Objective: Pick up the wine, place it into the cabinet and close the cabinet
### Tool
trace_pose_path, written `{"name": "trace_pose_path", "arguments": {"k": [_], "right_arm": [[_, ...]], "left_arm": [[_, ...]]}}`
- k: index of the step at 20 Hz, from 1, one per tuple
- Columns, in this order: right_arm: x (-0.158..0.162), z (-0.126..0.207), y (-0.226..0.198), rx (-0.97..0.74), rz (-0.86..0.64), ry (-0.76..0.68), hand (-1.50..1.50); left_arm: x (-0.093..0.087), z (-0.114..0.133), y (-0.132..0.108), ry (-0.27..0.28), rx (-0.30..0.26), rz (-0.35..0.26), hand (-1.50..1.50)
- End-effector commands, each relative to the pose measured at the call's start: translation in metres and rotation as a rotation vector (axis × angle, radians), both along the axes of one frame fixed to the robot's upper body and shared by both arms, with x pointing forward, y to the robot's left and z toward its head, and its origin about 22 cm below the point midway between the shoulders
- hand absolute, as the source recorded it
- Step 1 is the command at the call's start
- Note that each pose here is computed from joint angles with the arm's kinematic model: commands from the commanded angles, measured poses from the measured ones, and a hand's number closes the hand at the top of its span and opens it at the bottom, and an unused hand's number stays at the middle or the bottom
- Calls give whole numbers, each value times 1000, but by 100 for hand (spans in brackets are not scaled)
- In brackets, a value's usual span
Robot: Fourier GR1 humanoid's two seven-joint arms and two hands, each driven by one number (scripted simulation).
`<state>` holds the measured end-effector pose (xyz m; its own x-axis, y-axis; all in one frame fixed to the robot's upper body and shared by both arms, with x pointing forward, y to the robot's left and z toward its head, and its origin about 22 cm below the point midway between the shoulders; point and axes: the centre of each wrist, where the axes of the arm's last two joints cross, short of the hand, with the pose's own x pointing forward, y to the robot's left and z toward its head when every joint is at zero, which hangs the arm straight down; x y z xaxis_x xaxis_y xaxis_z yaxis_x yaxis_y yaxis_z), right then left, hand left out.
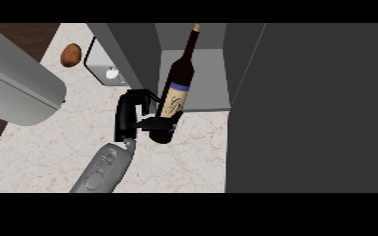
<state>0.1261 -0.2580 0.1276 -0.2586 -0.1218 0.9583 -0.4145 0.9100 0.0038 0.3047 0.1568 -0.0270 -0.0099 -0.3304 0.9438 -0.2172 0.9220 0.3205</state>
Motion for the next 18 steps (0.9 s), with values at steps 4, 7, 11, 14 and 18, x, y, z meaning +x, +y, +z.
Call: {"name": "trace_pose_path", "arguments": {"k": [4,7,11,14,18], "right_arm": [[-7,10,-1,44,51,-37,-150],[-6,14,3,62,65,-54,-150],[-4,12,6,71,51,-44,-150],[-6,11,4,64,55,-32,-150],[-1,8,1,69,70,-47,-150]], "left_arm": [[38,20,-50,57,84,-94,150],[37,12,-39,79,94,-79,150],[32,1,-46,106,123,-45,150],[32,0,-48,128,109,-2,150],[37,6,-47,94,83,56,150]]}}
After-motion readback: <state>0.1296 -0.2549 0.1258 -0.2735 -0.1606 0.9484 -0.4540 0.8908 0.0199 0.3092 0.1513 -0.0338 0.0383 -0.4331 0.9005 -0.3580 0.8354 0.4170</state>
